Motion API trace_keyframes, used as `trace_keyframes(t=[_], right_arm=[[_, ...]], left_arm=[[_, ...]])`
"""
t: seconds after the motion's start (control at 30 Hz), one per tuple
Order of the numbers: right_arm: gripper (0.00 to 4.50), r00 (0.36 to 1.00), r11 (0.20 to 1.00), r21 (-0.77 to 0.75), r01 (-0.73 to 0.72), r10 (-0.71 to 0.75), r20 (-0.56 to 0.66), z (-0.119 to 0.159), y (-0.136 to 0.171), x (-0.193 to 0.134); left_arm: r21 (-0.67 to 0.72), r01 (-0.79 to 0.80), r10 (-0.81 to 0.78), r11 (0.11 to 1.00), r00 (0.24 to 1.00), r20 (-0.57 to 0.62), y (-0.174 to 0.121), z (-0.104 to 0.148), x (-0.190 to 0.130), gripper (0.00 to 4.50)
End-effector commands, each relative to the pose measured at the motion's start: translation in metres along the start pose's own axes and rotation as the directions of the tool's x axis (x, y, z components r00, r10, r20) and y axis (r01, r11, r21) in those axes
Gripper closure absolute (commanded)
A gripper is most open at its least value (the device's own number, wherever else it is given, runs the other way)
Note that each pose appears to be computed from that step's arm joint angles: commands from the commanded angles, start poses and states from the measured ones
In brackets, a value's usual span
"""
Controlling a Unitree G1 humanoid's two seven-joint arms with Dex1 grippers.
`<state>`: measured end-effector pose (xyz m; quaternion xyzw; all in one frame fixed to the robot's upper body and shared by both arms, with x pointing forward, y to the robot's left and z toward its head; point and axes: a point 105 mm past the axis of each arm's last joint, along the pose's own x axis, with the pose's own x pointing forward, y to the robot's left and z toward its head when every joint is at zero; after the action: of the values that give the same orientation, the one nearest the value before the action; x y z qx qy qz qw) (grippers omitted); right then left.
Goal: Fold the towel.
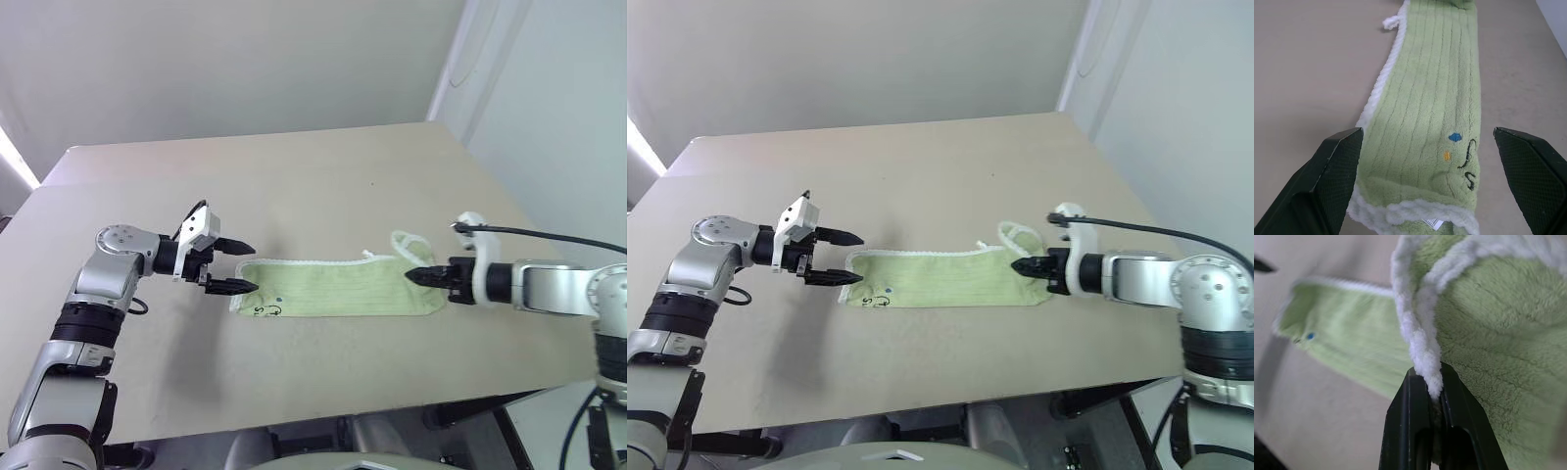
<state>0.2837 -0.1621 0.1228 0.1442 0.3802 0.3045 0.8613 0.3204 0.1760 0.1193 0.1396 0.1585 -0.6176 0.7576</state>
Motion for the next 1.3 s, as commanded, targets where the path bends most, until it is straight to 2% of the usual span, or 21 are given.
trace_keyframes(t=[0.03,0.23,0.3,0.5,0.57,0.6,0.63,0.8,0.97,1.1,1.3], right_arm=[[4.48,0.999,0.998,-0.041,-0.049,0.049,0.005,0.004,0.02,0.017],[4.48,0.999,0.999,0.006,-0.048,0.048,-0.008,-0.006,0.028,0.051],[4.48,1.0,1.0,0.018,-0.008,0.008,-0.012,-0.011,0.023,0.06],[4.48,1.0,1.0,-0.014,0.01,-0.009,0.011,-0.01,0.022,0.065],[4.48,0.999,0.999,-0.025,-0.036,0.036,0.004,-0.011,0.028,0.066],[3.96,0.999,0.998,-0.028,-0.051,0.052,0.004,-0.011,0.031,0.066],[3.74,0.997,0.997,-0.027,-0.075,0.075,0.007,-0.011,0.035,0.066],[1.99,0.988,0.987,-0.058,-0.151,0.152,0.015,-0.01,0.051,0.066],[0.09,0.975,0.976,-0.068,-0.209,0.213,0.059,0.0,0.063,0.061],[0.03,0.963,0.972,-0.064,-0.225,0.232,0.137,0.018,0.06,0.05],[0.03,0.975,0.991,0.046,-0.122,0.111,0.19,0.027,0.032,0.055]], left_arm=[[0.041,-0.039,0.039,0.998,0.999,0.011,0.005,0.013,-0.011,0.0],[0.041,-0.049,0.049,0.998,0.999,0.002,0.006,0.013,-0.013,0.0],[0.042,-0.049,0.049,0.998,0.999,0.002,0.005,0.012,-0.012,0.0],[0.043,-0.052,0.052,0.998,0.999,0.004,0.005,0.012,-0.012,0.0],[0.04,-0.054,0.053,0.998,0.999,0.004,0.005,0.011,-0.012,0.0],[0.039,-0.054,0.054,0.998,0.999,0.004,0.005,0.011,-0.013,0.0],[0.038,-0.054,0.054,0.998,0.999,0.002,0.005,0.011,-0.013,0.0],[0.015,-0.066,0.065,0.998,0.998,0.01,0.007,0.012,-0.017,0.0],[-0.084,-0.085,0.089,0.993,0.995,0.046,0.009,0.016,-0.027,0.0],[-0.238,-0.127,0.139,0.963,0.99,0.032,0.011,0.011,-0.038,0.0],[-0.511,-0.179,0.17,0.841,0.983,-0.066,0.005,-0.008,-0.045,0.0]])
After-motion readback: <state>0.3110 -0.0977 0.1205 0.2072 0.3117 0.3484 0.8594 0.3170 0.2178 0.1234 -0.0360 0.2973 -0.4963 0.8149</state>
